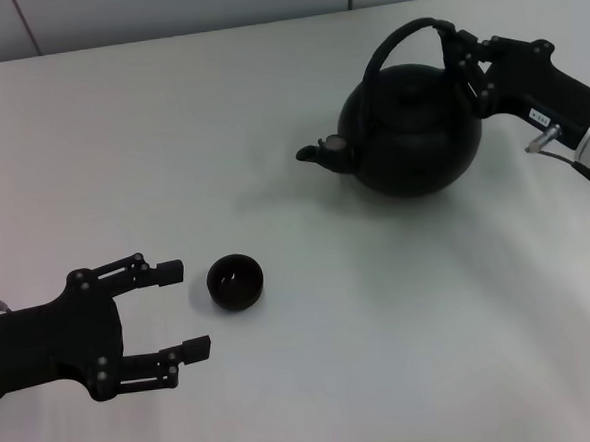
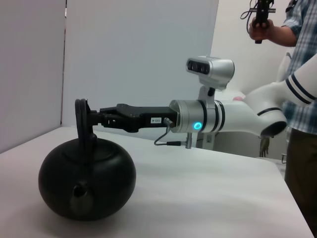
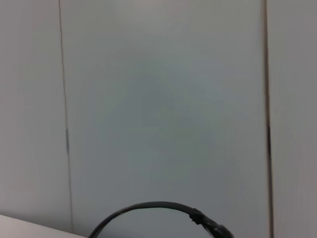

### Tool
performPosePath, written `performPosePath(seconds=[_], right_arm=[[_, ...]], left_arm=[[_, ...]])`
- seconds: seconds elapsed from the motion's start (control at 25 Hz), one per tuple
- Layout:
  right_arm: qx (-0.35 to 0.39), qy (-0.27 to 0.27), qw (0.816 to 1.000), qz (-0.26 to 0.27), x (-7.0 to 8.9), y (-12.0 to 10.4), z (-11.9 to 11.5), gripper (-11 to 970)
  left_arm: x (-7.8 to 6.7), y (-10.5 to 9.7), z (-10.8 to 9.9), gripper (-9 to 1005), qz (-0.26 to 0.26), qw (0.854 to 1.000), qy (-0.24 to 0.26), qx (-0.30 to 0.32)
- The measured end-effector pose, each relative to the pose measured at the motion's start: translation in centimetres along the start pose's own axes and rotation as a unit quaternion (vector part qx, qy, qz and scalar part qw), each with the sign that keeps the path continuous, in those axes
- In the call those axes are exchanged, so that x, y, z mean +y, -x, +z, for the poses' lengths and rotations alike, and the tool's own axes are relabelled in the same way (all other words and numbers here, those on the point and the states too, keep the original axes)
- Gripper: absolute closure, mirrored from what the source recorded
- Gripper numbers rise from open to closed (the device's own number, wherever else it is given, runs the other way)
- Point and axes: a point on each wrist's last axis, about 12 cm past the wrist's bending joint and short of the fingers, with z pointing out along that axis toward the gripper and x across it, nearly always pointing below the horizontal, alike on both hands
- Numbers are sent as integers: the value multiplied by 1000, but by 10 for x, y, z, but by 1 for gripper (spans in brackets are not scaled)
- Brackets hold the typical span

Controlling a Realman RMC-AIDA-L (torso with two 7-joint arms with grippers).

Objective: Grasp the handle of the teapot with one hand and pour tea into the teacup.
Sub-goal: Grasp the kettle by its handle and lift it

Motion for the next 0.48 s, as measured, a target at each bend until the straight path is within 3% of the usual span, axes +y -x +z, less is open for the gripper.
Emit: performPosePath(seconds=[0.16, 0.48], right_arm=[[-1, 15, 1000, -15, -6, 10, 3, 873], [4, 57, 997, -49, 0, 17, 13, 873]], left_arm=[[0, 0, 0, 150, 0, 1000, 2, 0], [1, -1, -2, 149, -1, 1000, 8, 0]])
